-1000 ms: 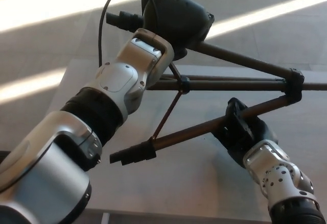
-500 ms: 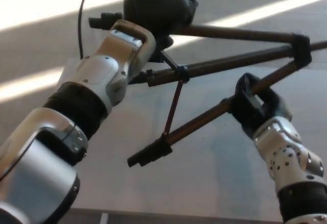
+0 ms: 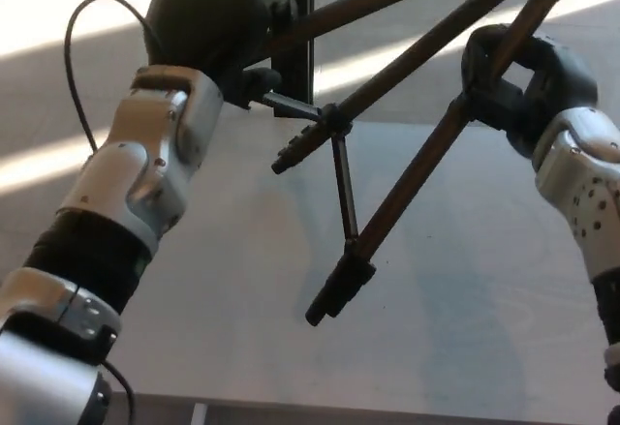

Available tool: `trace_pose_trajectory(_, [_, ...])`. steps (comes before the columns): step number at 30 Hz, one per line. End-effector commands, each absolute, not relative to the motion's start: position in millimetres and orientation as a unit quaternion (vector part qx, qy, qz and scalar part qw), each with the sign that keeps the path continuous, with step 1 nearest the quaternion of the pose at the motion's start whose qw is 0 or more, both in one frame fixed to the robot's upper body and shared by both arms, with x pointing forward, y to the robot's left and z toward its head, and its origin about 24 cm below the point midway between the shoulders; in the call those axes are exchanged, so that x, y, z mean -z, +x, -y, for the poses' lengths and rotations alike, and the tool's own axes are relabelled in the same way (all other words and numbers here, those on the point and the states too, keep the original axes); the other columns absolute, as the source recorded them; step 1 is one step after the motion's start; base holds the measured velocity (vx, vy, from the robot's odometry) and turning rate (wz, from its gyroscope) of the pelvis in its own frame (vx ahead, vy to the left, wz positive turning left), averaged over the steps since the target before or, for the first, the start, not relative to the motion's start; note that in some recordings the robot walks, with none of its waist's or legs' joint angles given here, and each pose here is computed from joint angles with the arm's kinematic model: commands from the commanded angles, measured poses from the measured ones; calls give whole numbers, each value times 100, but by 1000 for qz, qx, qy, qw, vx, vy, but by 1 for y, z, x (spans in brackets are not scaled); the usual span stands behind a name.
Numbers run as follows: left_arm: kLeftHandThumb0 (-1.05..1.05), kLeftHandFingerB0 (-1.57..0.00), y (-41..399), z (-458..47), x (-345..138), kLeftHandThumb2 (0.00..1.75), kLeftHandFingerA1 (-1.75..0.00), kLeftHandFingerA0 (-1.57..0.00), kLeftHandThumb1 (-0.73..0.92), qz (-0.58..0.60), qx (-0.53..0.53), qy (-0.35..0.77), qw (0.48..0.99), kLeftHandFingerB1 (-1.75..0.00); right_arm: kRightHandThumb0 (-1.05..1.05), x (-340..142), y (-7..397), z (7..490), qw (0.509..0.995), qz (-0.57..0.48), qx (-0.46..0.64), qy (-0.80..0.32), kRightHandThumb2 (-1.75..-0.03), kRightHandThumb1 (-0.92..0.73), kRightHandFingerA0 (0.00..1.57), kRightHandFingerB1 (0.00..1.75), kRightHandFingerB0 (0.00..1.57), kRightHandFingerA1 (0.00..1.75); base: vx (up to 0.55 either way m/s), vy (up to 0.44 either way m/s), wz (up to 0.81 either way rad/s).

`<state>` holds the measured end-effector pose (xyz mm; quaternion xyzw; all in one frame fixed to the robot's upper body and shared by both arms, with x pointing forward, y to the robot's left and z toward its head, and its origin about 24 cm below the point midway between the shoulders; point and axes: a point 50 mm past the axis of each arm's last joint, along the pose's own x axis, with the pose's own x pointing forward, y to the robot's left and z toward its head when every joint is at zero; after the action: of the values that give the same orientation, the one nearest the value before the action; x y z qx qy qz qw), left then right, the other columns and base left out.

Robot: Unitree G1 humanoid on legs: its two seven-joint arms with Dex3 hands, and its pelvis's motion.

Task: Use both hands of the robot to pick up the tripod lying in the middle of the desk and make it stand upright on the desk

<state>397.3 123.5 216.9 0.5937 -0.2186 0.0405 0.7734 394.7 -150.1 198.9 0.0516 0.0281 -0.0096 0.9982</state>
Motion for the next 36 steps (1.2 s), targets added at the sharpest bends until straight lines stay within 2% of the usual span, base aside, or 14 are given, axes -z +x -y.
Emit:
trace_pose_trajectory(1, [-11, -78, 388, -173, -172, 75, -170, -91, 57, 91, -115, 506, 850, -92, -24, -244, 392, 160, 995, -3, -12, -97, -141, -38, 98, 171, 75, 175, 0, 0, 0])
trace_pose_trajectory(3, [-19, -77, 384, -171, -162, 80, -175, -87, 56, 89, -115, 489, 860, -124, -22, -245, 391, 155, 992, 1, -23, -121, -134, -42, 97, 172, 74, 175, 0, 0, 0])
trace_pose_trajectory(4, [-30, -69, 381, -169, -156, 68, -125, -85, 68, 85, -116, 477, 867, -66, -20, -244, 391, 150, 988, 6, -25, -153, -131, -46, 95, 163, 80, 175, 0, 0, 0])
trace_pose_trajectory(7, [-26, -67, 376, -166, -146, 70, -101, -82, 68, 79, -118, 463, 875, -60, -17, -244, 390, 140, 976, 29, -35, -212, -128, -47, 94, 160, 81, 175, 0, 0, 0])
trace_pose_trajectory(11, [-21, -81, 370, -159, -133, 93, -161, -82, 52, 77, -123, 437, 888, -104, -20, -245, 388, 129, 968, 67, -46, -237, -123, -48, 99, 155, 85, 175, 0, 0, 0])
trace_pose_trajectory(13, [-16, -83, 366, -154, -121, 91, -142, -91, 53, 57, -125, 422, 896, -78, -27, -245, 387, 120, 963, 96, -54, -247, -117, -45, 126, 130, 107, 142, 0, 0, 0])
trace_pose_trajectory(16, [-16, -72, 357, -147, -105, 87, -140, -91, 56, 36, -122, 394, 910, -73, -19, -241, 384, 109, 949, 134, -59, -279, -128, -41, 99, 157, 88, 175, 0, 0, 0])
trace_pose_trajectory(19, [-14, -80, 350, -143, -90, 97, -168, -88, 54, 23, -124, 371, 920, -109, -23, -235, 380, 101, 937, 162, -71, -300, -145, -37, 96, 157, 86, 174, 0, 0, 0])
trace_pose_trajectory(20, [-21, -88, 348, -143, -87, 108, -134, -117, 49, 18, -123, 365, 923, -110, -24, -234, 380, 99, 935, 163, -73, -305, -144, -37, 95, 158, 85, 174, 0, 0, 0])
trace_pose_trajectory(21, [-17, -76, 347, -143, -85, 104, -174, -85, 52, 15, -121, 362, 924, -143, -25, -233, 379, 97, 933, 165, -76, -311, -145, -37, 94, 160, 84, 175, 0, 0, 0])
trace_pose_trajectory(23, [-18, -72, 346, -144, -80, 105, -175, -87, 52, 6, -118, 358, 926, -154, -26, -231, 377, 93, 926, 169, -81, -327, -146, -37, 94, 160, 83, 175, 0, 0, 0])
trace_pose_trajectory(24, [-21, -77, 344, -145, -77, 95, -155, -90, 58, 6, -120, 367, 922, -96, -25, -230, 375, 90, 923, 175, -86, -332, -148, -35, 95, 160, 84, 175, 0, 0, 0])
trace_pose_trajectory(26, [-16, -73, 341, -145, -74, 99, -165, -88, 57, 4, -117, 369, 922, -135, -27, -227, 372, 87, 918, 181, -91, -342, -146, -37, 95, 159, 83, 175, 0, 0, 0])
trace_pose_trajectory(36, [-15, -79, 329, -146, -53, 98, -165, -86, 55, -42, -109, 355, 927, -118, -22, -220, 371, 84, 906, 179, -97, -370, -140, -42, 96, 157, 80, 175, 0, 0, 0])
